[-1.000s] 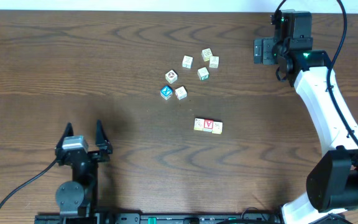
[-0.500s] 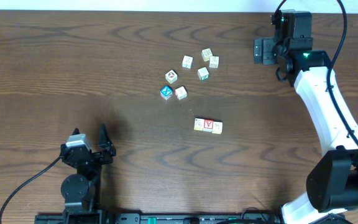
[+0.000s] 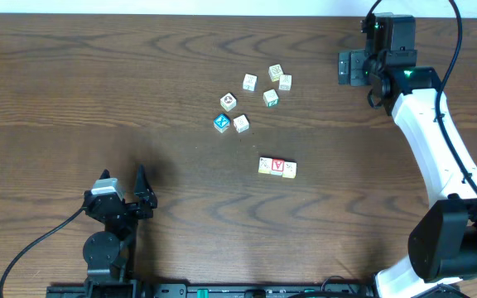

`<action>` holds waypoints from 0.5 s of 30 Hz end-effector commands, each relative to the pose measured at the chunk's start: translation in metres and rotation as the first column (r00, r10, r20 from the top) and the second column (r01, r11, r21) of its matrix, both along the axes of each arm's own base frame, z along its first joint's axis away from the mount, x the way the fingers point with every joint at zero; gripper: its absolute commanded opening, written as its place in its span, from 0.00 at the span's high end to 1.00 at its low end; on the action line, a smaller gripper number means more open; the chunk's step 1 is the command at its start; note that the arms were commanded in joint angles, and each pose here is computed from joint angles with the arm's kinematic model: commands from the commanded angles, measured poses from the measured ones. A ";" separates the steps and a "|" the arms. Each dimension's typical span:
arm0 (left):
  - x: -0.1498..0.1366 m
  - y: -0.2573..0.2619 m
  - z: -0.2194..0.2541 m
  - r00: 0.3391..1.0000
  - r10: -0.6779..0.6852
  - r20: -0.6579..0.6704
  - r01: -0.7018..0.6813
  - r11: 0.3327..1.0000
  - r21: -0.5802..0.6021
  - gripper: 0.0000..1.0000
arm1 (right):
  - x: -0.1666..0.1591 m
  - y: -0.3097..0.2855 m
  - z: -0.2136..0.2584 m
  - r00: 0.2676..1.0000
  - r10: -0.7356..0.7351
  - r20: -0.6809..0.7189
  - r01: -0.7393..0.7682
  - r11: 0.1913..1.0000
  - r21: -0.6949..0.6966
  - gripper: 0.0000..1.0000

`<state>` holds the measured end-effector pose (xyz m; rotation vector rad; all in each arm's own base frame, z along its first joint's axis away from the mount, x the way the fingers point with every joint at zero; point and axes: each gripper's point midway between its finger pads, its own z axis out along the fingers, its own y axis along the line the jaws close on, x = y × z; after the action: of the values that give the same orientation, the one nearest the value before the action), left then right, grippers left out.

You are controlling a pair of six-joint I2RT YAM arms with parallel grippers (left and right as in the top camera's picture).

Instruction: Lift 3 blocks

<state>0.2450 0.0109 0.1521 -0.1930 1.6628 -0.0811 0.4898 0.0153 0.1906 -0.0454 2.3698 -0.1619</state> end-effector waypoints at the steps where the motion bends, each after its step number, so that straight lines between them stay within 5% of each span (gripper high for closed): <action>1: -0.002 0.000 -0.016 0.998 0.004 -0.055 -0.005 1.000 -0.008 0.26 | 0.001 -0.006 0.005 1.000 -0.010 0.010 0.010 1.000 -0.011 0.01; 15: -0.002 0.000 -0.016 0.998 0.004 -0.055 -0.005 1.000 -0.008 0.26 | -0.014 0.000 0.022 1.000 0.005 0.013 -0.005 1.000 -0.011 0.01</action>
<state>0.2450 0.0108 0.1521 -0.1927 1.6629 -0.0815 0.4841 0.0149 0.1874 -0.0493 2.3958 -0.1648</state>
